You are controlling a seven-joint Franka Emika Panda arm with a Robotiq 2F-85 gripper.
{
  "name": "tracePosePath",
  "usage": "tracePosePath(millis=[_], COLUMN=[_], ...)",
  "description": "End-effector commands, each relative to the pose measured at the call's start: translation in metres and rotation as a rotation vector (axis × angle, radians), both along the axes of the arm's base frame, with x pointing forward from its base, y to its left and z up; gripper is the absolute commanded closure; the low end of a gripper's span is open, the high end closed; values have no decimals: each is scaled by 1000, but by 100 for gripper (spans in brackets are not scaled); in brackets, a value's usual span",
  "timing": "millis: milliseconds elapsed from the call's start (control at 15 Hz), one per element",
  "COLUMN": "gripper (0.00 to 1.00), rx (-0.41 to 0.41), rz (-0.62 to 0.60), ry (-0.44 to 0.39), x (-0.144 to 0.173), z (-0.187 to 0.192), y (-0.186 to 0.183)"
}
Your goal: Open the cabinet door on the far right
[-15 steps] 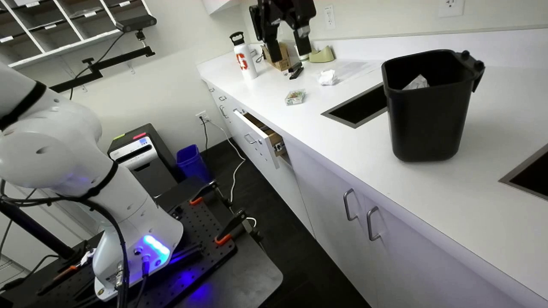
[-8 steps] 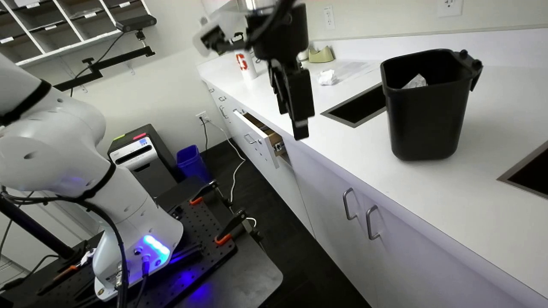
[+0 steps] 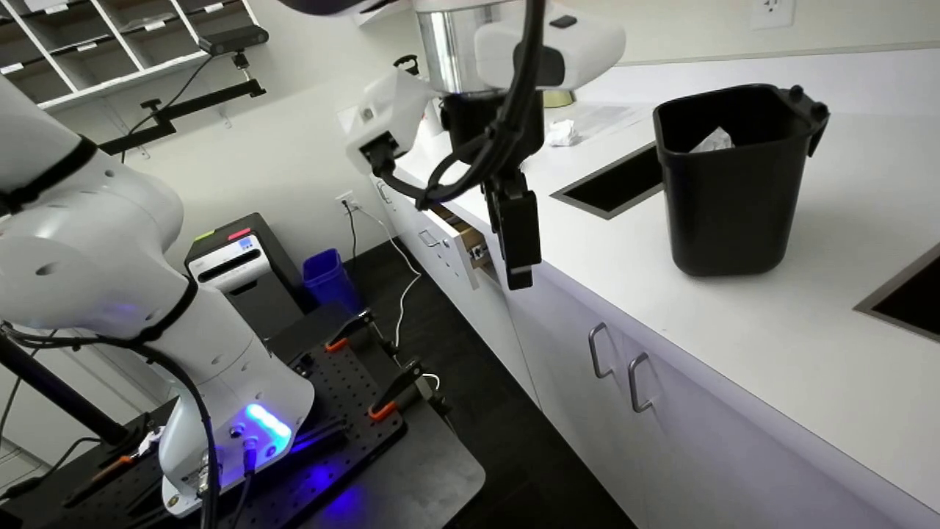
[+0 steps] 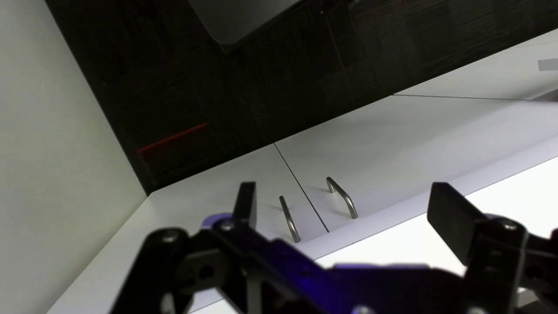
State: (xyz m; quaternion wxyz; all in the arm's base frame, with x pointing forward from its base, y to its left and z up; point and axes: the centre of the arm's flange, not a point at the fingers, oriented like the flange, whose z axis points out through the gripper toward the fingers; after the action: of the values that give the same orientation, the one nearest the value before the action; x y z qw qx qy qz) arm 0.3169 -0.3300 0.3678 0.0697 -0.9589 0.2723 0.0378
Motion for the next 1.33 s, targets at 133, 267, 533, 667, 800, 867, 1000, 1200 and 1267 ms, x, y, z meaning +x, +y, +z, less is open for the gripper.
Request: tracePosePath(millis=[133, 267, 533, 667, 800, 867, 1000, 1200, 1267], gripper=[0, 0, 0, 0, 0, 0, 0, 0, 0], rx=[54, 131, 273, 354, 436, 475, 549, 659, 589], rz=[-122, -216, -404, -488, -575, -618, -711, -823, -793], ry=[-1, -8, -19, -37, -65, -83, -127, -225, -174], x=[-16, -36, -84, -104, -115, -119, -121, -116, -124], z=[-14, -31, -81, -108, -136, -150, -176, -199, -186], y=[-18, -34, -68, -79, -84, -83, -83, -83, -67])
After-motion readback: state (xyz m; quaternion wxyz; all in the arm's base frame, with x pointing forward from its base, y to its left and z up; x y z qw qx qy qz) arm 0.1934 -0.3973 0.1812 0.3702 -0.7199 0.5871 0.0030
